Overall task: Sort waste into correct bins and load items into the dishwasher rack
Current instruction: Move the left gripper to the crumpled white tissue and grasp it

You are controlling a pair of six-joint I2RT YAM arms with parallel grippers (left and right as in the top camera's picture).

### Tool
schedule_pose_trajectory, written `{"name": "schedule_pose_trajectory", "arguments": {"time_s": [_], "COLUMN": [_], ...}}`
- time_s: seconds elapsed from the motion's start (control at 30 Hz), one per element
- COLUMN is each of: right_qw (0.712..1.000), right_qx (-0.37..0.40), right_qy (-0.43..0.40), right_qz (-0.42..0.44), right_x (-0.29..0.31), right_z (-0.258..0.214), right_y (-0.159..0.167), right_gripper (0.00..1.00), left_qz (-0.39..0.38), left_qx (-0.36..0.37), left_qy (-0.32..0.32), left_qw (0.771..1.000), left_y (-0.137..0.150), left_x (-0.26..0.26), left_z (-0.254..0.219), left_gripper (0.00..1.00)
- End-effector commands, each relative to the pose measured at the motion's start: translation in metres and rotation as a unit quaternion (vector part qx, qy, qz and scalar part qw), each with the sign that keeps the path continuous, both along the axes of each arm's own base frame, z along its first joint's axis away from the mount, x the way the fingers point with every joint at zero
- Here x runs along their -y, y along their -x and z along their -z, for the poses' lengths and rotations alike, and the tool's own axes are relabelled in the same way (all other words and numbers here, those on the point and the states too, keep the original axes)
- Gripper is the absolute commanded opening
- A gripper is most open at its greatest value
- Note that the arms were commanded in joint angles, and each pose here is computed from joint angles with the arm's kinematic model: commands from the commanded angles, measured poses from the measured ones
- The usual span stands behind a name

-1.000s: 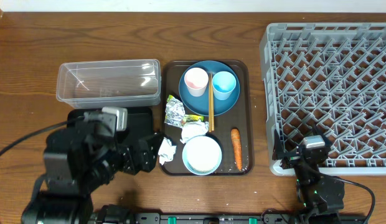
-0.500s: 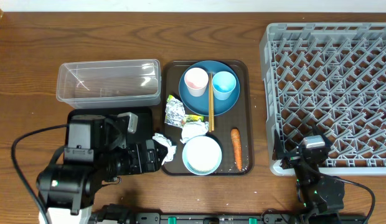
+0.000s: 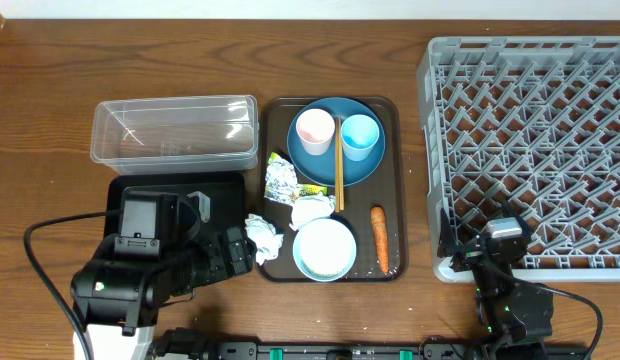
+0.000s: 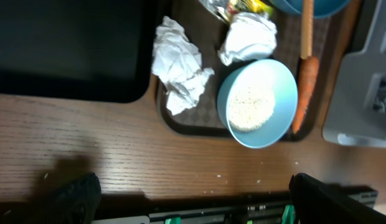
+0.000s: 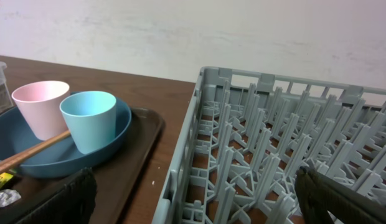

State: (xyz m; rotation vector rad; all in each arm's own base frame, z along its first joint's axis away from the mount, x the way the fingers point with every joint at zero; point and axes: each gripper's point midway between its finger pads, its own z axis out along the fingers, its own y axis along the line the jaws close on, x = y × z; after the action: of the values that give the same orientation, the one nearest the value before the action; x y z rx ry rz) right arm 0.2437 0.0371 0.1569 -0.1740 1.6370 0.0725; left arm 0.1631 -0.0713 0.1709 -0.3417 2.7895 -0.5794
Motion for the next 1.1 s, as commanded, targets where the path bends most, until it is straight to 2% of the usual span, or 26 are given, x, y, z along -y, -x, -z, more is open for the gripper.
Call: {"name": "schedule_pose_trajectory", "arguments": {"time_s": [0.0, 0.3, 0.53, 0.83, 1.07], "right_qw": [1.0, 1.0, 1.0, 1.0, 1.0], "right_qx": [-0.001, -0.002, -0.001, -0.001, -0.001], "right_qy": [-0.004, -0.005, -0.004, -0.004, -0.004], "right_qz": [-0.002, -0.002, -0.002, -0.002, -0.002], "right_x": [-0.001, -0.001, -0.001, -0.001, -0.001], "right_z": [0.001, 0.001, 0.001, 0.001, 0.001], "right_y": [0.0, 0.0, 0.0, 0.0, 0.0], "right_gripper": [0.99, 0.99, 0.99, 0.99, 0.99], "left_qz": [-0.019, -0.048, -0.023, -0.007, -0.013], "left_qx": [-0.005, -0.046, -0.024, 0.051, 0.071], "left_qy": [-0.013, -0.002, 0.008, -0.06, -0.134], "left_qw": [1.0, 0.998, 0.999, 0.997, 0.988], "left_y": [-0.001, 0.004, -0.005, -0.04, -0.071], "left_x": [-0.005, -0.002, 0.023, 0.051, 0.054], "left_z": [0.007, 0.044, 0.058, 0.064, 0.09], "left_gripper": [0.99, 0.99, 0.99, 0.99, 0.98]}}
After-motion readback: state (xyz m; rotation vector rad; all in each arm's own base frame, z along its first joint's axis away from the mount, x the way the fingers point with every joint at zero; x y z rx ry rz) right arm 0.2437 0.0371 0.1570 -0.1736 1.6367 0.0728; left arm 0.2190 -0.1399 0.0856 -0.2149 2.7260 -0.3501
